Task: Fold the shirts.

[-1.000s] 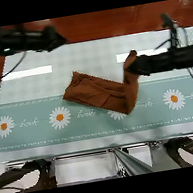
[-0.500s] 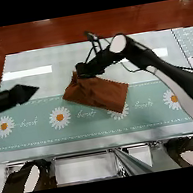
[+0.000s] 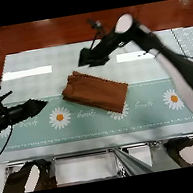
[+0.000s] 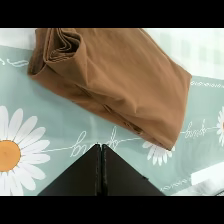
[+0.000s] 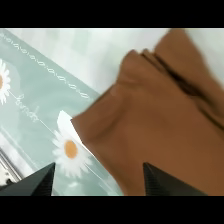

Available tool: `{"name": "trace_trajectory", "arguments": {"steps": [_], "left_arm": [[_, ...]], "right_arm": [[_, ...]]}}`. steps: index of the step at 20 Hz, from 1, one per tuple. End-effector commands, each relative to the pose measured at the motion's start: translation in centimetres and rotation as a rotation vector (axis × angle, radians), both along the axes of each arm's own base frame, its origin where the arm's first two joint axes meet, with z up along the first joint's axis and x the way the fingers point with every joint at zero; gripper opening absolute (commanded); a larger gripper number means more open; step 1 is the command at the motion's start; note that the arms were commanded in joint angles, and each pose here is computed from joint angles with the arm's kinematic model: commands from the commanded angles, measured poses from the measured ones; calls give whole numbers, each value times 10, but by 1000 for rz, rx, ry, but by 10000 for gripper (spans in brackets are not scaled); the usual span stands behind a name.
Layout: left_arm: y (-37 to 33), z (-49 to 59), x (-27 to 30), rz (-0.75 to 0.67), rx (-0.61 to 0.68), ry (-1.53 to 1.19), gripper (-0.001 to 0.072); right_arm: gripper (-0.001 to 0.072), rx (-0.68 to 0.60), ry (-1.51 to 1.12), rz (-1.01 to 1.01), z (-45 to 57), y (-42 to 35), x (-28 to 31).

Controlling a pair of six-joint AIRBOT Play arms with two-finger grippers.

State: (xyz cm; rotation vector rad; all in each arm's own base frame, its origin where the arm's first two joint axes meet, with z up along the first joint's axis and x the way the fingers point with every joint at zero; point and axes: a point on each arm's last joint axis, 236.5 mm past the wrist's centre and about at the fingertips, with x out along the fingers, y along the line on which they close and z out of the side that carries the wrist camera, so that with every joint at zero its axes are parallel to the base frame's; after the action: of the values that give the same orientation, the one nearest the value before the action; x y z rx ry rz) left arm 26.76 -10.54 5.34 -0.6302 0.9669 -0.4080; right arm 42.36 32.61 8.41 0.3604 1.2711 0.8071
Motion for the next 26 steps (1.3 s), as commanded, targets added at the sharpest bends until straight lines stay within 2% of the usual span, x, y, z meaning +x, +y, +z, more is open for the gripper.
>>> {"name": "trace_trajectory", "arguments": {"steps": [1, 2, 3, 5, 7, 10, 11, 14, 16, 19, 21, 22, 23, 26], "left_arm": [[1, -5, 0, 6, 0, 9, 29], [1, -5, 0, 7, 0, 8, 28], [1, -5, 0, 7, 0, 8, 28], [1, -5, 0, 6, 0, 10, 28], [1, -5, 0, 7, 0, 9, 28], [4, -4, 5, 25, 8, -11, 29], [7, -3, 8, 37, 13, -22, 28], [4, -4, 5, 25, 7, -9, 28], [2, -5, 2, 12, 6, -1, 28], [1, -4, 5, 11, 9, -11, 28], [-1, -4, 4, 5, 9, -13, 29], [-2, -4, 4, 2, 10, -13, 28], [-2, -4, 4, 2, 10, -13, 29], [-1, -4, 5, 7, 12, -18, 28]], "right_arm": [[628, -286, -50, 4, 43, -137, -26], [628, -382, -93, -73, 51, -177, -30], [628, -420, -140, -171, 54, -203, -32], [628, -373, -190, -417, 33, -234, -40], [629, -269, -101, -711, -33, -248, -69], [627, 29, 105, -912, -118, -199, -111], [627, 43, 144, -892, -137, -185, -122], [627, -57, 267, -729, -174, -169, -147], [627, -73, 348, -642, -187, -155, -154], [626, 49, 413, -511, -179, -117, -144], [588, 100, 416, -502, -176, -105, -123], [390, 106, 410, -491, -174, -102, -114], [28, 121, 386, -447, -168, -96, -104], [32, 180, 235, -303, -110, -72, -64]]}}
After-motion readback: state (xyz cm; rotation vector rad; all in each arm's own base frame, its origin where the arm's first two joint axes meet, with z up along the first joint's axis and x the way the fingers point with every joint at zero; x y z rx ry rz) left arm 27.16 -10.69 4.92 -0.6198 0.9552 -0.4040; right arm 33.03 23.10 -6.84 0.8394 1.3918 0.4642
